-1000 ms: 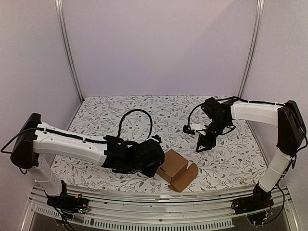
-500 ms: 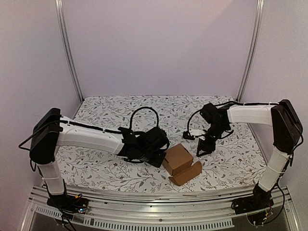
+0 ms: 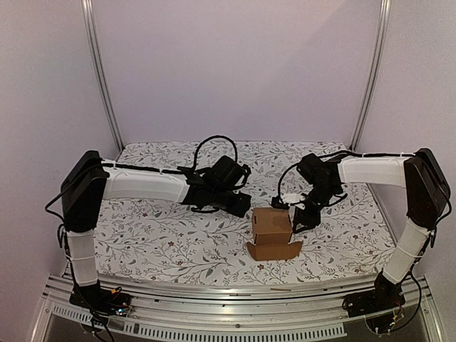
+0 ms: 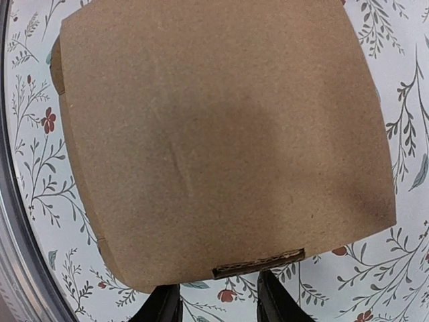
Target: Fold the paper box
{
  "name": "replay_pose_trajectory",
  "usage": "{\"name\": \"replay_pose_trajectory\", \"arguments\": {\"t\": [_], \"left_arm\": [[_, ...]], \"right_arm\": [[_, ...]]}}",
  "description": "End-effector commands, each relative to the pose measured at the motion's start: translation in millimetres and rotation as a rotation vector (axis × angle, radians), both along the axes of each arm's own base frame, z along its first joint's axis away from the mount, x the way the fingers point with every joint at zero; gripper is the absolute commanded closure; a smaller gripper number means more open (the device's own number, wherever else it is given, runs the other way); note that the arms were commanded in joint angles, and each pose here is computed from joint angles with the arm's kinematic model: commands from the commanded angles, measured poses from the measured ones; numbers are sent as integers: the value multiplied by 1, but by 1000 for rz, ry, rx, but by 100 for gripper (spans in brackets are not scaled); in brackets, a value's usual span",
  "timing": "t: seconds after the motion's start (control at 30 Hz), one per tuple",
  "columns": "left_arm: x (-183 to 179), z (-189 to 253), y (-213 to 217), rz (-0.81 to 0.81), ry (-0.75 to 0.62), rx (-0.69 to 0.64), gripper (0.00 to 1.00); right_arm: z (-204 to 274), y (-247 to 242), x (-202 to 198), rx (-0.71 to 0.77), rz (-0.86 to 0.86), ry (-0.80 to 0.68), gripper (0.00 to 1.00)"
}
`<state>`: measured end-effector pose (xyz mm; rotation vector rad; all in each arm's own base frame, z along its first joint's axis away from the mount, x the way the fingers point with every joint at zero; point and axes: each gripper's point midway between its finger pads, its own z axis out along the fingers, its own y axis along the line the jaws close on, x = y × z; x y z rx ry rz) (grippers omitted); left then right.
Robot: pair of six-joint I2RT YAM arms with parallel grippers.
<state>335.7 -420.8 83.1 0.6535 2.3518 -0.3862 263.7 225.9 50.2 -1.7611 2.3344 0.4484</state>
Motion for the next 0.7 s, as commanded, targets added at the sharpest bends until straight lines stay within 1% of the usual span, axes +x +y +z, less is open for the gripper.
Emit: {"name": "replay_pose_trajectory", "arguments": {"t": [0.0,0.07,0.13,0.23,0.4,0.47,0.53,0.6,0.63,0.67], "left_arm": [[-30,26,33,47,-51,20,38],[-48,24,55,77,-59,40,38],[-65,30,70,102,-72,29,37],[-91,29,84,120,-94,36,37],[-131,19,95,112,-90,45,37],[-141,14,99,121,-79,39,37],[-150,8,98,119,-61,24,37],[-154,0,99,128,-39,0,36],[-155,-6,99,131,-29,-16,34],[-154,-6,95,134,-31,-63,32]], "right_arm": [[-4,6,-28,-13,95,34,62],[-7,15,-49,-18,161,54,63],[-3,24,-64,-14,213,61,62],[10,41,-78,17,259,71,62],[44,52,-92,104,306,103,60],[51,47,-94,94,335,80,59],[57,38,-92,72,363,26,58],[66,31,-91,64,390,-37,53],[68,29,-89,59,408,-70,47],[72,27,-85,52,414,-106,35]]}}
